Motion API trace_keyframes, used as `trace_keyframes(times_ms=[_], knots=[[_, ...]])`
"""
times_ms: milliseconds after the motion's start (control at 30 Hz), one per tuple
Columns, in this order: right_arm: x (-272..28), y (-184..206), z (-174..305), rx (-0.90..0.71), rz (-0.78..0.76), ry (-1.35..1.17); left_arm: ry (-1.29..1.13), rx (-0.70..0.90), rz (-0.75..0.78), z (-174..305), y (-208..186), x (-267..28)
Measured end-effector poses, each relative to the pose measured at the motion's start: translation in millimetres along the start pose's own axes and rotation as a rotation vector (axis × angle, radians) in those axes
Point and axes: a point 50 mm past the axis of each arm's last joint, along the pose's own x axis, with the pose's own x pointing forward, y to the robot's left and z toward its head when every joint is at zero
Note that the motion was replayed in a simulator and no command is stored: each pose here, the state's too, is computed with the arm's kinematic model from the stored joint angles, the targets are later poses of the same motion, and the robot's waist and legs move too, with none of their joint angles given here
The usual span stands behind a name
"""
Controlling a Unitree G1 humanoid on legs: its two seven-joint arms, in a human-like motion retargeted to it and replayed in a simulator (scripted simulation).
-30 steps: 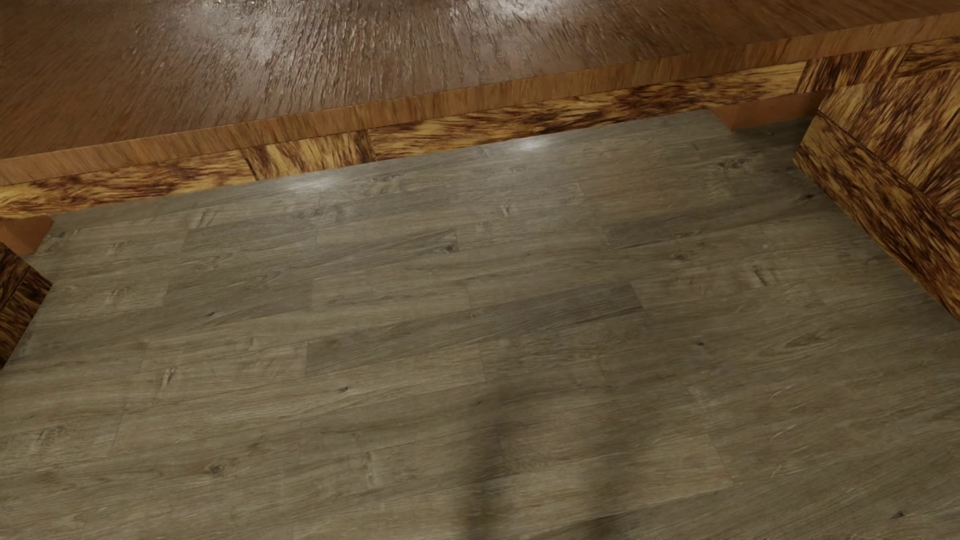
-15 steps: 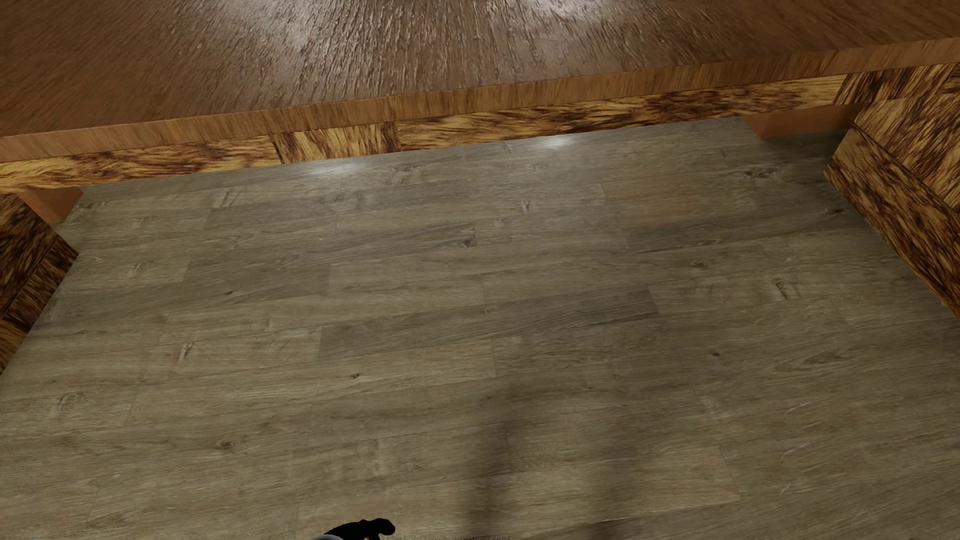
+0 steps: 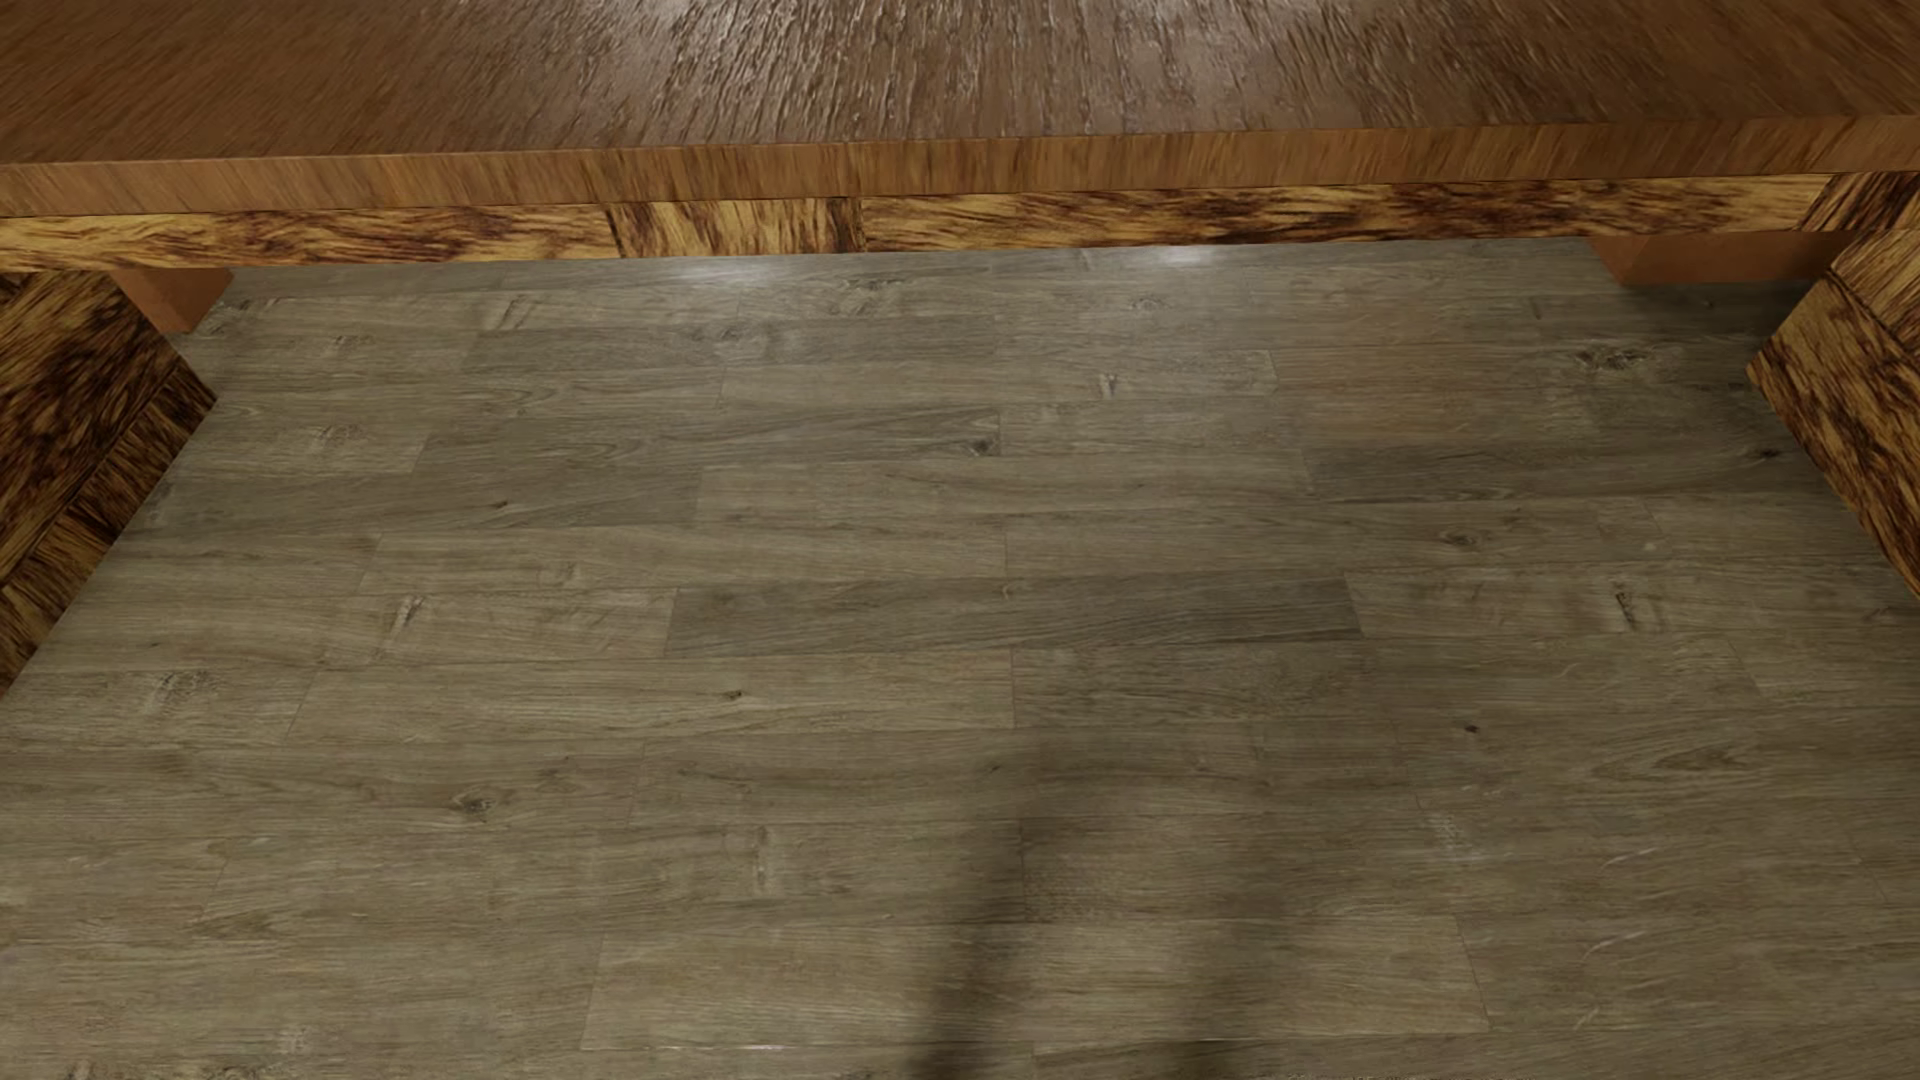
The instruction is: Walk to the desk
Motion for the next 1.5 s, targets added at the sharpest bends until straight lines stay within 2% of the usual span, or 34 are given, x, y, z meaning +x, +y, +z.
trace_keyframes(times_ms=[167,200,333,567,1100,1500], knots=[[0,-10,30,-0.049,-0.040,-0.133,-0.101,0.270,0.078,30,24,-1],[0,-12,35,-0.052,-0.046,-0.149,-0.099,0.265,0.081,32,27,-1],[0,-17,48,-0.060,-0.069,-0.181,-0.133,0.032,0.134,39,40,-3],[2,-11,41,-0.082,-0.030,-0.121,-0.181,0.117,0.190,54,57,-5],[-4,-6,11,-0.149,-0.031,-0.120,-0.198,0.151,0.228,58,68,-4],[-8,-5,29,-0.215,-0.030,-0.224,-0.241,0.154,0.309,72,93,-9]])
